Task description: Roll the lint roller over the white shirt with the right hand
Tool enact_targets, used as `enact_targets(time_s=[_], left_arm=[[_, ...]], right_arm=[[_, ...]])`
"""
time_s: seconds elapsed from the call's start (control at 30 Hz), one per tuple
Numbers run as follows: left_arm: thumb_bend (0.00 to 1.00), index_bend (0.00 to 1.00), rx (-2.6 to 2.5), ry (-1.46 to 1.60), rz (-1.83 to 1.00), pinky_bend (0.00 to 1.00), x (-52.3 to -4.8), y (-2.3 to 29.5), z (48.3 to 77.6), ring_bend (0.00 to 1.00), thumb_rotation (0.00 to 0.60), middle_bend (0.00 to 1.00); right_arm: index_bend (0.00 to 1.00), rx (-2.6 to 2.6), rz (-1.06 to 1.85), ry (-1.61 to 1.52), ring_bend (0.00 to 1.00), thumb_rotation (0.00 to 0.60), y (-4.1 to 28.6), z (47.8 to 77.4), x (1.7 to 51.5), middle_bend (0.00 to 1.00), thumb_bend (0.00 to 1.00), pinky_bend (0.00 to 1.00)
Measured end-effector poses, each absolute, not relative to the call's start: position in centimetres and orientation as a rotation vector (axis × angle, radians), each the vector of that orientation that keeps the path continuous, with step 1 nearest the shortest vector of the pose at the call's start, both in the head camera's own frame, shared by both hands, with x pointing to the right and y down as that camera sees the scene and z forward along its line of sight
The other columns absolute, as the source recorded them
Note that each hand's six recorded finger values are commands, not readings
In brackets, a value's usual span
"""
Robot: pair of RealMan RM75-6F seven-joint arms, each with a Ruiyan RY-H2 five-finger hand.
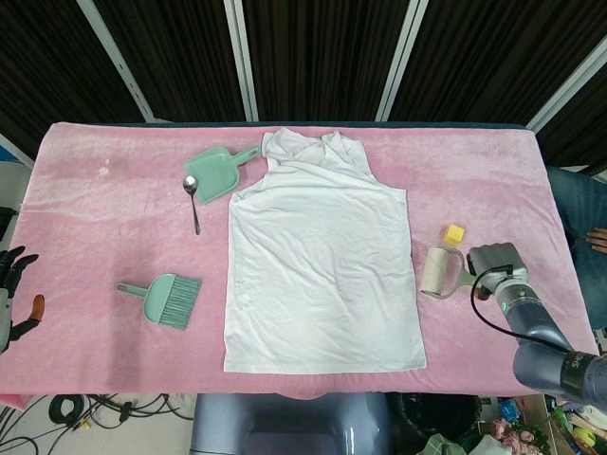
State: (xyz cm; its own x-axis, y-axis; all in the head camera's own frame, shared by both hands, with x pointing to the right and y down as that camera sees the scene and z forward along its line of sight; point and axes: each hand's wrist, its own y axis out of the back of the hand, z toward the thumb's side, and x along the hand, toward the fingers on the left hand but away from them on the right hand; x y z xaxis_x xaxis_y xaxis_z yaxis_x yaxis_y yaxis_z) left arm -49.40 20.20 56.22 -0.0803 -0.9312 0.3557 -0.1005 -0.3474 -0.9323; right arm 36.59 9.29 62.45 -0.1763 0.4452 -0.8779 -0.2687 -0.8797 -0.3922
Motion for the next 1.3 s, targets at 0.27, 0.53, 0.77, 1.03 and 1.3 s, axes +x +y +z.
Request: enact_targets(time_s=[0.27, 0.53, 0.77, 1.03, 1.3], left_arm=[[0.46, 0.17, -1.488, 1.141, -1.522, 0.09, -49.2, 20.3, 56.7, 0.05, 0.6, 0.1], [0.46, 0.17, -1.482, 1.139, -1.528, 0.09, -49.2, 20.3, 56.9, 0.05, 0.6, 0.1], [0.46, 0.17, -1.48, 1.144, -1.529, 0.09, -49.4, 20.3, 56.7, 0.05, 0.6, 0.1], [0.46, 0.17, -1.478, 1.149, -1.526, 0.09, -49.5, 20.3, 56.6, 0.05, 0.6, 0.1], [0.46, 0.17, -1.483, 1.139, -1.53, 0.09, -49.3, 20.4, 56.7, 0.05, 0.6, 0.1]], right_arm=[[0.66, -1.659, 2.122, -0.251, 0.62, 0.6, 10.0, 63.5, 39.7, 0.63, 0.58, 0.63], [0.66, -1.722, 2.093, -0.261, 0.6, 0.6, 10.2, 65.1, 39.5, 0.63, 0.58, 0.63], [0.66, -1.738, 2.108, -0.313, 0.58, 0.6, 10.6, 66.2, 39.7, 0.6, 0.58, 0.63], [0.52, -1.753, 2.135, -0.351, 0.46, 0.6, 10.8, 66.6, 40.2, 0.45, 0.51, 0.61], [0.23, -1.746, 2.191, -0.319, 0.24, 0.6, 11.6, 66.9, 41.0, 0.23, 0.41, 0.48]])
